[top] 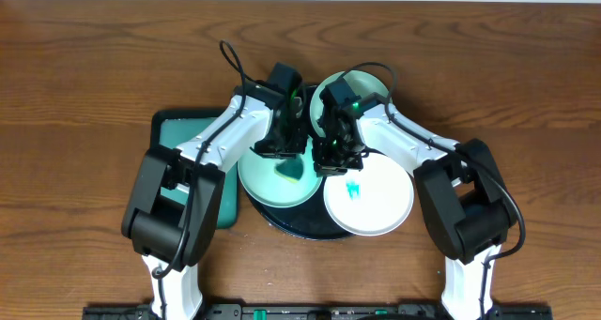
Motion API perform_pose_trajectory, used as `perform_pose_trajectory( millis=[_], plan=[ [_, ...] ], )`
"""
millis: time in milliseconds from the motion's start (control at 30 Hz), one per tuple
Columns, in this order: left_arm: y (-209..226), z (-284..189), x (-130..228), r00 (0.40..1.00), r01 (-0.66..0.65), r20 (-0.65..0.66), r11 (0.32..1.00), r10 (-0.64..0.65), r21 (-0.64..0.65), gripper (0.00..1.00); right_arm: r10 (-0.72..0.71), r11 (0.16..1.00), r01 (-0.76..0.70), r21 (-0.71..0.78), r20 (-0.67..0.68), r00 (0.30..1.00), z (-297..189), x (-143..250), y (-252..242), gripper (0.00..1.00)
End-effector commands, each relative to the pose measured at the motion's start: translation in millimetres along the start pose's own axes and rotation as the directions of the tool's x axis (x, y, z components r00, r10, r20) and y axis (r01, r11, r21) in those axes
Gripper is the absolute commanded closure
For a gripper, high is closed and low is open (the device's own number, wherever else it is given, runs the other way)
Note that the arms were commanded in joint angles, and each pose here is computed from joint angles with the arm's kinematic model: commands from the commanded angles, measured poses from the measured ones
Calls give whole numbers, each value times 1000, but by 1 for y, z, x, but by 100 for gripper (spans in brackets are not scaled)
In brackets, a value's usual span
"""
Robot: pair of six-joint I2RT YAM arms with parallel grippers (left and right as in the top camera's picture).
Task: Clean dirty plates on tray and stack at the side
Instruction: 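Scrub the held plate's face with the sponge in the left gripper, then return the sponge with the left gripper to the soapy tray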
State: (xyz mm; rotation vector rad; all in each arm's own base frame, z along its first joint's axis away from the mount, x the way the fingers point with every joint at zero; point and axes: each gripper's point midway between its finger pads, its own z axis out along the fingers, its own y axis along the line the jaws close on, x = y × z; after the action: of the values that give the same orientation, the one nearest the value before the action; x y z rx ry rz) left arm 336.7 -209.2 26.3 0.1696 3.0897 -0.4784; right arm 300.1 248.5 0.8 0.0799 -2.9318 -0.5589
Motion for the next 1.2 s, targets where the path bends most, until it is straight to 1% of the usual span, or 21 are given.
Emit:
perform_pose_trajectory(
  millis=[0, 67, 133, 233, 333, 433, 533, 800, 833, 900, 933, 1000, 1067, 1167],
  plan=[
    [-6, 2, -5, 999, -47, 8, 998, 47, 35, 93, 13, 994, -5, 110, -75, 997, 25, 18, -28, 99],
    [12, 1, -11, 1000, -11, 28, 999, 12, -35, 93, 15, 994, -6, 112, -78, 997, 25, 19, -29, 99],
    [37, -3, -13, 998, 53, 44, 991, -48, -125, 93, 16, 994, -7, 112, -79, 997, 25, 19, -29, 99],
    [79, -13, -12, 988, 151, 66, 951, -138, -268, 93, 16, 994, -7, 112, -78, 997, 25, 19, -29, 99],
    [105, -22, -7, 982, 189, 66, 921, -177, -340, 93, 15, 993, -6, 115, -77, 997, 25, 18, -29, 99],
    [118, -28, -6, 976, 219, 72, 908, -207, -356, 93, 15, 992, -6, 125, -72, 997, 25, 18, -31, 99],
    [124, -33, -7, 975, 223, 86, 894, -206, -389, 93, 15, 991, -5, 132, -69, 998, 25, 17, -32, 99],
    [147, -51, 11, 962, 268, 128, 760, -240, -592, 93, 14, 991, -5, 131, -68, 998, 25, 17, -32, 99],
    [147, -51, 13, 962, 267, 126, 754, -241, -600, 93, 14, 991, -5, 131, -68, 998, 25, 17, -32, 99],
    [134, -45, 19, 970, 235, 81, 783, -231, -577, 93, 14, 991, -5, 131, -68, 998, 25, 17, -32, 99],
    [125, -40, 22, 975, 206, 45, 812, -217, -546, 93, 15, 991, -6, 131, -67, 998, 25, 17, -32, 99],
    [92, -25, 32, 985, 119, -66, 905, -160, -408, 93, 14, 991, -5, 131, -66, 998, 25, 17, -32, 99],
    [58, -15, 42, 984, 57, -151, 965, -98, -256, 93, 12, 992, -4, 128, -62, 998, 25, 15, -31, 99],
    [17, -8, 55, 975, 14, -220, 995, -35, -95, 93, 18, 992, -10, 127, -60, 998, 25, 15, -31, 99]
  ],
)
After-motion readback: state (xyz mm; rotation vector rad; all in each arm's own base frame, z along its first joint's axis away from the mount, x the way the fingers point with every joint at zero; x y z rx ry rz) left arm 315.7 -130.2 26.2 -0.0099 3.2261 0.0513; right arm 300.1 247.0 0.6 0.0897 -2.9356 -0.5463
